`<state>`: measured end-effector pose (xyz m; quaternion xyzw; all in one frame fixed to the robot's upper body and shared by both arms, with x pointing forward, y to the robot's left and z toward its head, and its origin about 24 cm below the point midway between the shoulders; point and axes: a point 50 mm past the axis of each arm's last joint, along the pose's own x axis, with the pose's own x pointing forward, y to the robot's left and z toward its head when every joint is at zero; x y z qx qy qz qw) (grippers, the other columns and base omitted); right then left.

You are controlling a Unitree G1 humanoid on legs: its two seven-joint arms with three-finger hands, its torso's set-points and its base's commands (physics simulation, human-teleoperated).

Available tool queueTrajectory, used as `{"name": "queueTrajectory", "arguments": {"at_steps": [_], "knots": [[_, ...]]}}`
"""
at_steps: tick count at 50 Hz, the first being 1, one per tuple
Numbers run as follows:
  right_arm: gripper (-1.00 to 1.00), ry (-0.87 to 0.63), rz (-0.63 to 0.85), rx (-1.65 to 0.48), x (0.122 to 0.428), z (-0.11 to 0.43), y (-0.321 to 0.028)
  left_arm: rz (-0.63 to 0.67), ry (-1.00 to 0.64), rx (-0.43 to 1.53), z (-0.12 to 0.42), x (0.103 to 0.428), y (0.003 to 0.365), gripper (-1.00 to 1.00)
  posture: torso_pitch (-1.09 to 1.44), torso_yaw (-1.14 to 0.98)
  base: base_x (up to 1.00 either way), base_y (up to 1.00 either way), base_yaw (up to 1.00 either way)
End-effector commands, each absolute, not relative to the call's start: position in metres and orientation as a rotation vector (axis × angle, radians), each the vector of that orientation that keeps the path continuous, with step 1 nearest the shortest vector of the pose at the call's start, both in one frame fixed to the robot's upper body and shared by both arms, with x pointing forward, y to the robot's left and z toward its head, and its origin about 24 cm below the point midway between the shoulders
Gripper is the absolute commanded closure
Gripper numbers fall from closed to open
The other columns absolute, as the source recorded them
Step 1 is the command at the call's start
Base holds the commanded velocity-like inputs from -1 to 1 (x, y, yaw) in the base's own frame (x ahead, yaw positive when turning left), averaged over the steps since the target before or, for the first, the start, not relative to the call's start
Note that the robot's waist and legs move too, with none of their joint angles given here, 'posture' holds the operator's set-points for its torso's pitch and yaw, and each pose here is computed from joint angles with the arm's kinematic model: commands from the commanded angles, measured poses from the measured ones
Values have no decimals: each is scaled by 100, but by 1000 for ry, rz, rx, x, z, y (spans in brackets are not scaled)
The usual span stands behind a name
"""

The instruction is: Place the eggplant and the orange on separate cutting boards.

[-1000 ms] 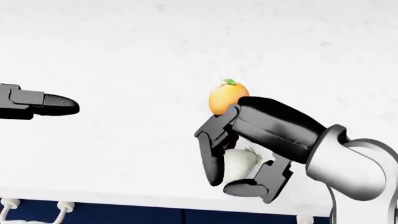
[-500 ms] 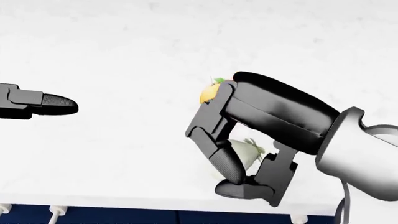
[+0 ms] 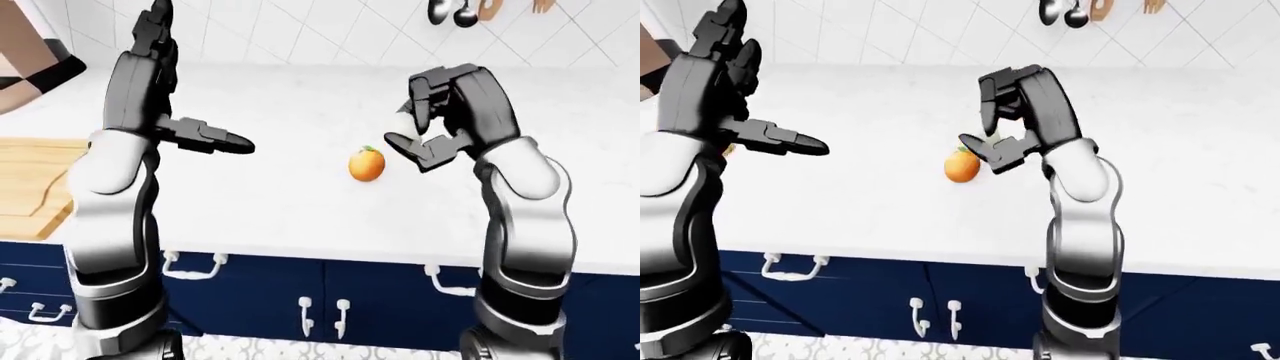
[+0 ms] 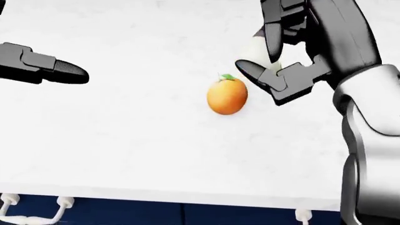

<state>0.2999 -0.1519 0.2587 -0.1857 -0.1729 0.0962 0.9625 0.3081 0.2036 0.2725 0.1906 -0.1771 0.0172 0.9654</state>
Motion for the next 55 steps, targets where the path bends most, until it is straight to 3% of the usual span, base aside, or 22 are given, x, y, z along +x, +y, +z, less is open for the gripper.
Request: {"name": "queueTrajectory", "arguments": {"at_steps": [1, 12, 18, 26, 55], "knots": [[100, -445, 135, -348, 296, 273, -152, 28, -453, 408, 293, 304, 199, -100, 0, 0, 0, 0, 0], [100, -388, 3, -150, 303, 271, -161, -114, -473, 439, 309, 353, 167, -100, 0, 0, 0, 0, 0], [100, -413, -4, -151, 299, 277, -163, -245, -476, 445, 306, 385, 132, -100, 0, 0, 0, 0, 0], [100, -430, -40, -141, 295, 283, -170, -311, -468, 400, 300, 405, 102, -100, 0, 0, 0, 0, 0], [100, -426, -79, -129, 294, 278, -180, -587, -400, 391, 253, 386, 31, -100, 0, 0, 0, 0, 0]]}}
